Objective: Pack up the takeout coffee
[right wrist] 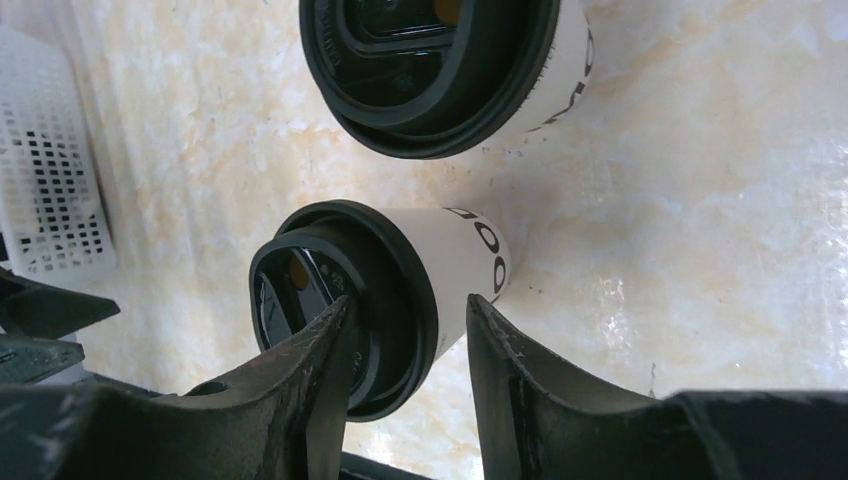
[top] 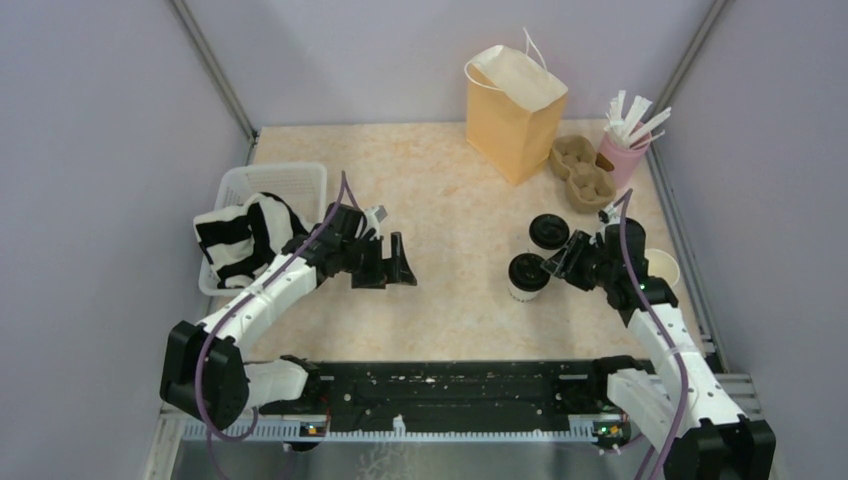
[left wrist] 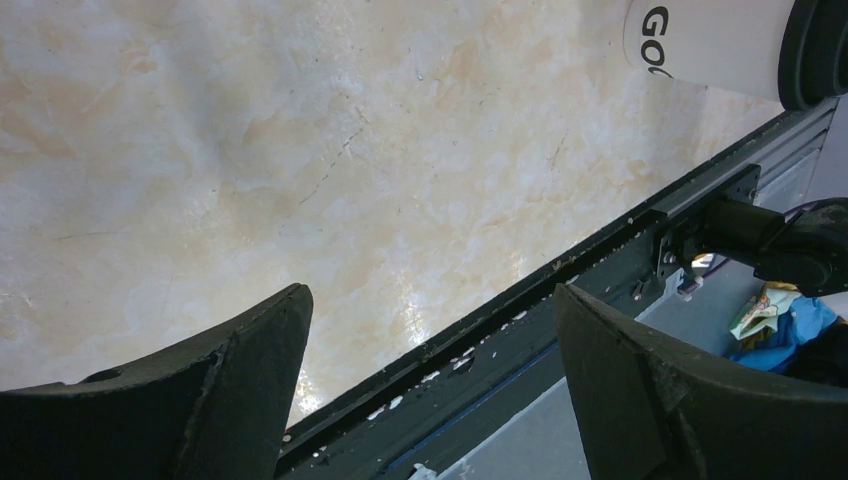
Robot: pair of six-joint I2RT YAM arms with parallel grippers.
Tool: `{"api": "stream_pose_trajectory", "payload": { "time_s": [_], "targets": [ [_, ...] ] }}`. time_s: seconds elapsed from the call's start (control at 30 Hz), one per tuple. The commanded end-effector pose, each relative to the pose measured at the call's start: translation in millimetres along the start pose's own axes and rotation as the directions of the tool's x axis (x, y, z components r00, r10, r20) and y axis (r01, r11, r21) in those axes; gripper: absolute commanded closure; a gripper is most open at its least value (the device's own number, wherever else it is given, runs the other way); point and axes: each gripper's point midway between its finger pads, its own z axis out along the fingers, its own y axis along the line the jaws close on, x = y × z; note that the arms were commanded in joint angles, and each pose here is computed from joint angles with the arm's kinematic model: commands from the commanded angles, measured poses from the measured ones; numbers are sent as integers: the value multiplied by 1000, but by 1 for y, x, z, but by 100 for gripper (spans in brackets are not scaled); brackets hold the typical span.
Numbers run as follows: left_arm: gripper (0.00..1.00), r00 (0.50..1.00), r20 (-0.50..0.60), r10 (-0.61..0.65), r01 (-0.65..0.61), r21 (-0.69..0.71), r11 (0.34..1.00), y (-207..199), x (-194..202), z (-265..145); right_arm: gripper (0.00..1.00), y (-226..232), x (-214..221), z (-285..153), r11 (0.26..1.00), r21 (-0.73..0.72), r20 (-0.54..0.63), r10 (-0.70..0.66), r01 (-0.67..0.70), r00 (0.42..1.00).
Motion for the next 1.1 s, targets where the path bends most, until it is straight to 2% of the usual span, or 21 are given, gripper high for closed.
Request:
{"api": "stream_pose_trajectory", "payload": {
  "time_s": [0.0,0.13,0.27,0.33,0.43,0.57,0.63,0.77,0.9,1.07],
  "targets": [
    [4,997,52,55,-57,56,997,-17,-21,-3,56,-10,-10,-11,996,92,31,7,-10,1000],
    [4,997,51,62,-65,57,996,-17,-21,-3,52,-4,-16,-15,997,83,36,-14,11,999],
    [4,996,51,69,-71,53,996,-17,-21,-4,45,9,-33,-34,993,79,42,-92,88,995],
    [4,996,49,69,-71,54,996,-17,-21,-4,37,18,-41,-44,989,76,37,-131,128,991],
    [4,997,43,67,-70,57,996,-18,-21,-2,25,28,-41,-49,973,83,-36,-213,216,976],
    [3,997,45,68,-71,64,995,-20,-25,-1,6,48,-22,-46,901,99,-173,-402,422,899],
    [3,997,45,68,-71,70,995,-22,-26,-2,3,53,-15,-43,864,118,-234,-455,490,859],
    [3,997,48,65,-68,70,995,-22,-25,-3,2,50,-5,-37,819,168,-340,-474,548,812],
    [3,997,51,57,-60,70,996,-21,-22,-5,2,56,2,-31,798,147,-364,-505,584,782],
    [3,997,54,54,-57,66,996,-20,-19,-6,2,59,9,-21,805,124,-374,-504,581,779]
  ]
}}
